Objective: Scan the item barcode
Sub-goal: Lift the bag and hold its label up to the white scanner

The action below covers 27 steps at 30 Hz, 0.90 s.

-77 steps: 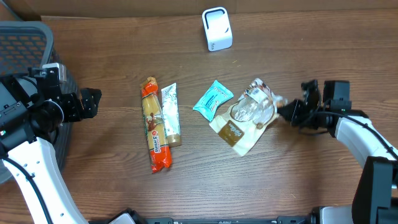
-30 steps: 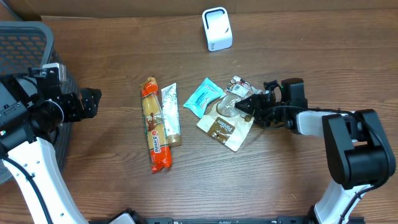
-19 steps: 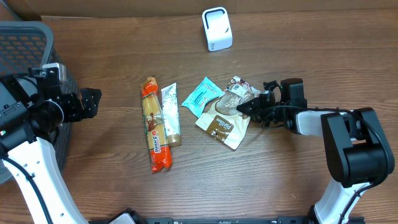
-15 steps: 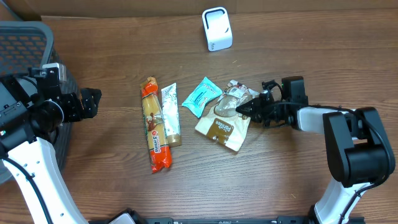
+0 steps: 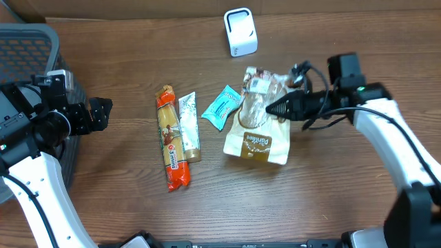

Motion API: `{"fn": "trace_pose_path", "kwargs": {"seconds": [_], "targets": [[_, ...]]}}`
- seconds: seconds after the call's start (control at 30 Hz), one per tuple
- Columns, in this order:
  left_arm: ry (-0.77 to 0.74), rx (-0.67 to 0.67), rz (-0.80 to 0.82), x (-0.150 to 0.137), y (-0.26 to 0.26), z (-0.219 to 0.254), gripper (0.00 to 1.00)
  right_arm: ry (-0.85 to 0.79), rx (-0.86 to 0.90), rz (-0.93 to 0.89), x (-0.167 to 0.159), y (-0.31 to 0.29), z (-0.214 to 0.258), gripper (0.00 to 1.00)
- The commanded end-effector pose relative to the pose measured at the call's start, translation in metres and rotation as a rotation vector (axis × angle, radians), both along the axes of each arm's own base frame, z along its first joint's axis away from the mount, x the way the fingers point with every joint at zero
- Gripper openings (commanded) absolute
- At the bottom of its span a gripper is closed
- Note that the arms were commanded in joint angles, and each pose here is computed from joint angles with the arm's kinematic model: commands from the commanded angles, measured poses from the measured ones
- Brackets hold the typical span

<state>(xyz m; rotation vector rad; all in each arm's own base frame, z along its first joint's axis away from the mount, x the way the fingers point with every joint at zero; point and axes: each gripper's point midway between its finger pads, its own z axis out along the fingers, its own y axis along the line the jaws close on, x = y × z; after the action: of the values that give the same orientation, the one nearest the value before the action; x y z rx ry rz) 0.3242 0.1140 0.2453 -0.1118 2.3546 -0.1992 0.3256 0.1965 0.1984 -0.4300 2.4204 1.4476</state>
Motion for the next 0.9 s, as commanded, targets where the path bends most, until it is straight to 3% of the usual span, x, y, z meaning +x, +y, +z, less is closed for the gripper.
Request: {"fn": "trace_pose_path", "kwargs": {"seconds": [0.0, 0.23, 0.47, 0.67, 0.87], "targets": [[-0.006, -0.001, -0.017, 0.001, -0.001, 0.0, 1.0, -0.301, 0.001, 0.088, -0.003, 0.0, 0.073, 0.04], [-0.006, -0.001, -0.017, 0.001, -0.001, 0.0, 0.99, -0.403, 0.026, 0.108, -0.017, 0.002, 0.15, 0.04], [-0.006, -0.001, -0.017, 0.001, -0.001, 0.0, 1.0, -0.423, -0.003, 0.103, -0.023, 0.009, 0.173, 0.04], [-0.006, -0.001, -0.017, 0.001, -0.001, 0.0, 1.0, -0.524, -0.136, -0.189, 0.033, 0.0, 0.211, 0.03], [-0.006, -0.001, -0.017, 0.001, -0.001, 0.0, 1.0, -0.651, -0.476, -0.432, 0.094, -0.011, 0.202, 0.03]]}}
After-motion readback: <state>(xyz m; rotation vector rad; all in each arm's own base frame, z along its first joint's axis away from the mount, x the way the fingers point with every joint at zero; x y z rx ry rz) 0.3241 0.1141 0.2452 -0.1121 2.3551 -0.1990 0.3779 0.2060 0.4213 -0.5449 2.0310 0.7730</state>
